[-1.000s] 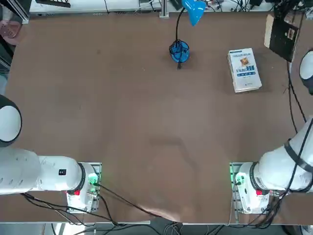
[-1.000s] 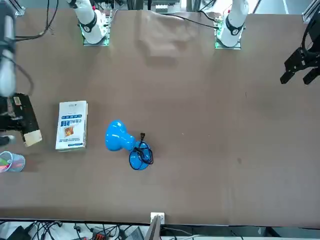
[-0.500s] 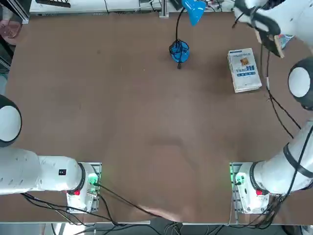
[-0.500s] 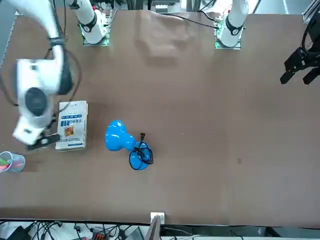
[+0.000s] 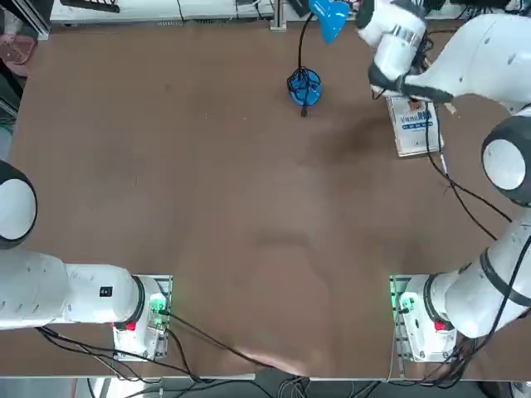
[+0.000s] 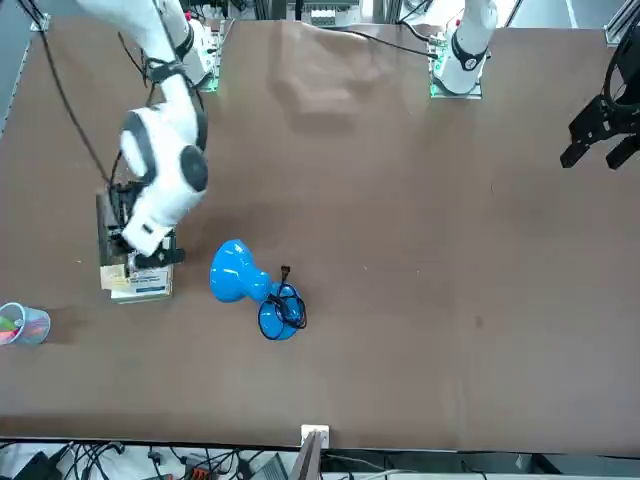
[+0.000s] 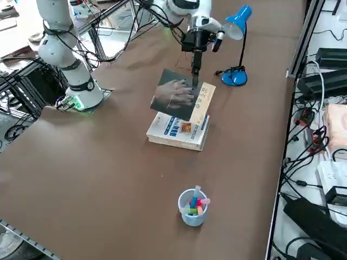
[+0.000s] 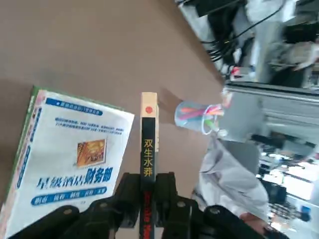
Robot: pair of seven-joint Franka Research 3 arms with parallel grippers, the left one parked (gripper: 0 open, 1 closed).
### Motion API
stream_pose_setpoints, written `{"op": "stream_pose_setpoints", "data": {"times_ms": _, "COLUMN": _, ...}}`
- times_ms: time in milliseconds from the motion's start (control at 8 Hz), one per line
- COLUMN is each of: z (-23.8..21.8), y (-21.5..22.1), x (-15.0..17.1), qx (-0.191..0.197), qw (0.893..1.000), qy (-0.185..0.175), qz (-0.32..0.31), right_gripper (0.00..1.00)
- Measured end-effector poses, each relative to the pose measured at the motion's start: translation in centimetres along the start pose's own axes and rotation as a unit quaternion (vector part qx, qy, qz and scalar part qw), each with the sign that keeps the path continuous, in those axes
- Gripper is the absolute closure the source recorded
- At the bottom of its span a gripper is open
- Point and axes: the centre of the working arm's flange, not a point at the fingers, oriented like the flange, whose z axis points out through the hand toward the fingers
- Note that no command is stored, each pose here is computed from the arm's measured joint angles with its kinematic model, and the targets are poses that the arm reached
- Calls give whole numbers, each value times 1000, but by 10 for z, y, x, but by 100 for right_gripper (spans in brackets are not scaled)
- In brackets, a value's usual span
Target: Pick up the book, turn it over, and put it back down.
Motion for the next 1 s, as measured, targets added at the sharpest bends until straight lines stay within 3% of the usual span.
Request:
{"op": "stream_pose_setpoints", "data": {"times_ms": 250, "z": -2, "y": -48, "x": -4, "qx": -51, "qw": 998, "qy": 23, "qz": 13, "right_gripper": 88}}
{"op": "stream_pose_setpoints", "data": {"times_ms": 500, "z": 17, "y": -85, "x": -4, "qx": -104, "qw": 994, "qy": 23, "qz": 25, "right_gripper": 88}}
{"op": "stream_pose_setpoints", "data": {"times_ms": 1000, "z": 55, "y": -128, "x": -5, "qx": -140, "qw": 988, "qy": 33, "qz": 63, "right_gripper": 88}}
